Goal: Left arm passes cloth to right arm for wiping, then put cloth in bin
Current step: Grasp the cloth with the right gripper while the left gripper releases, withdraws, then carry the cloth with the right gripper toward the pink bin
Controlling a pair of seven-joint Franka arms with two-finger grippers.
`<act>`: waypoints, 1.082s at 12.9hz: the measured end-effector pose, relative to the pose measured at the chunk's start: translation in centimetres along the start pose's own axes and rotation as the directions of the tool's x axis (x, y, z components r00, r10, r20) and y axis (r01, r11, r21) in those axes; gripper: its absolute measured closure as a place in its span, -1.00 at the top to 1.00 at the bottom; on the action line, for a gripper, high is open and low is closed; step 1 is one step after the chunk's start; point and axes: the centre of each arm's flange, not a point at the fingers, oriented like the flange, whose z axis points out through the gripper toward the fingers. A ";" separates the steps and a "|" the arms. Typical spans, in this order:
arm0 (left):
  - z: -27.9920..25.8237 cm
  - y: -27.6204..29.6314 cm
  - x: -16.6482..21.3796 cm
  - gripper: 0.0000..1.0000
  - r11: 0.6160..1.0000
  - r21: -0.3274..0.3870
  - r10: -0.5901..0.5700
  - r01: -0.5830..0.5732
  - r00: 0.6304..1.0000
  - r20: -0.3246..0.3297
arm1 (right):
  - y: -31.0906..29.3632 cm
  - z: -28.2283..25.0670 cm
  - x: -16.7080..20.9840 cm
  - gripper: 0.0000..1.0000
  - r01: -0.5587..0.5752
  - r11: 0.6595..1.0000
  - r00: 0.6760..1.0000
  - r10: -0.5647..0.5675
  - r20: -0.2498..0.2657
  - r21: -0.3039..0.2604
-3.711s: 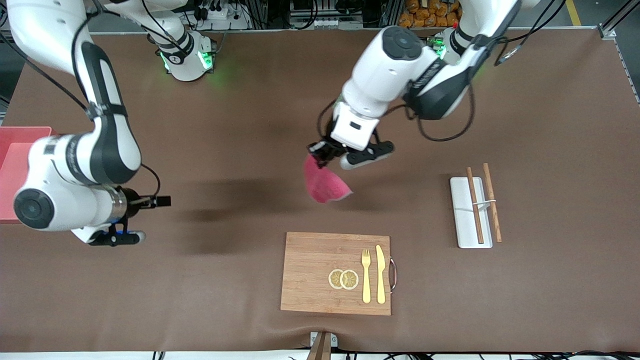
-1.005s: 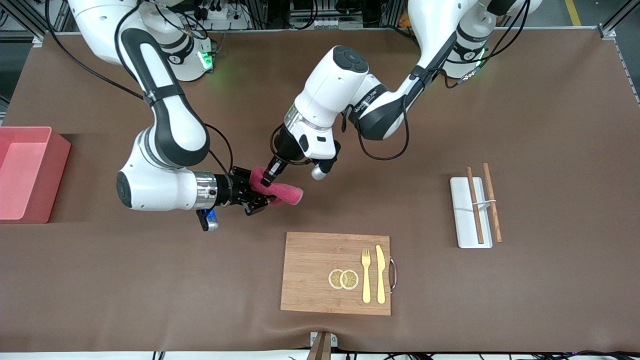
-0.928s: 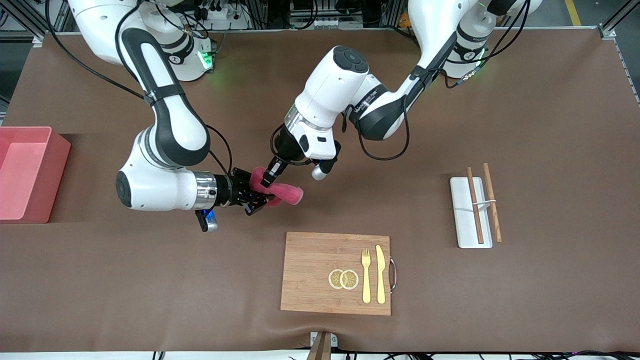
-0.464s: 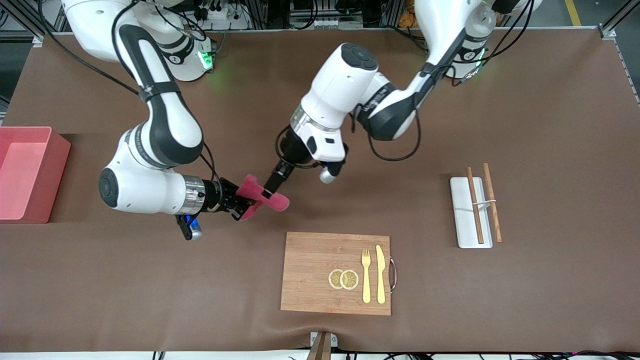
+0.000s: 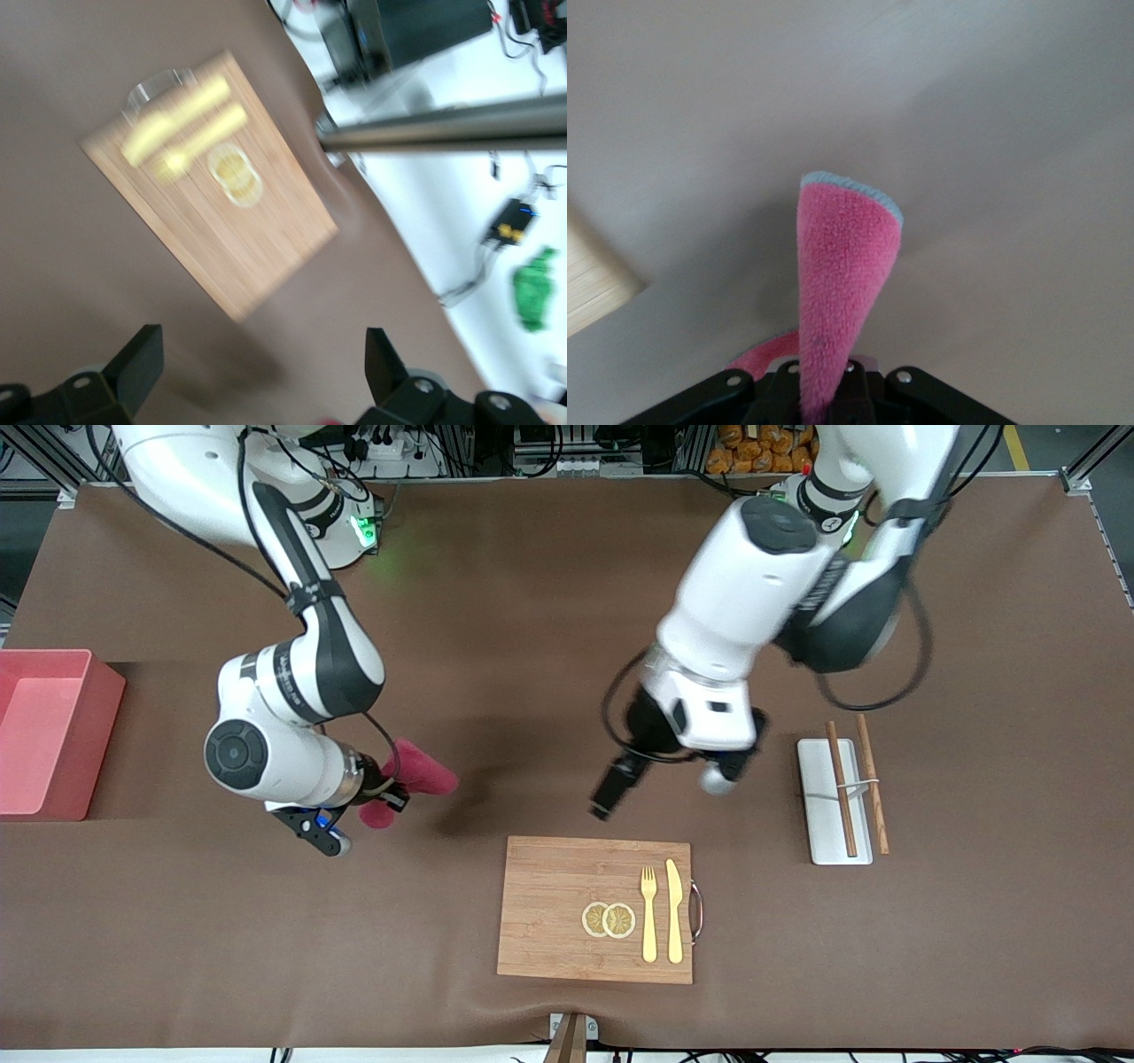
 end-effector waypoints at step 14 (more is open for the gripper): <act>-14.4 -14.6 23.9 1.00 0.799 0.319 0.480 -0.509 0.860 0.172 | 36.4 7.8 24.7 -0.92 -0.051 0.933 0.959 -0.054 -0.278 -0.357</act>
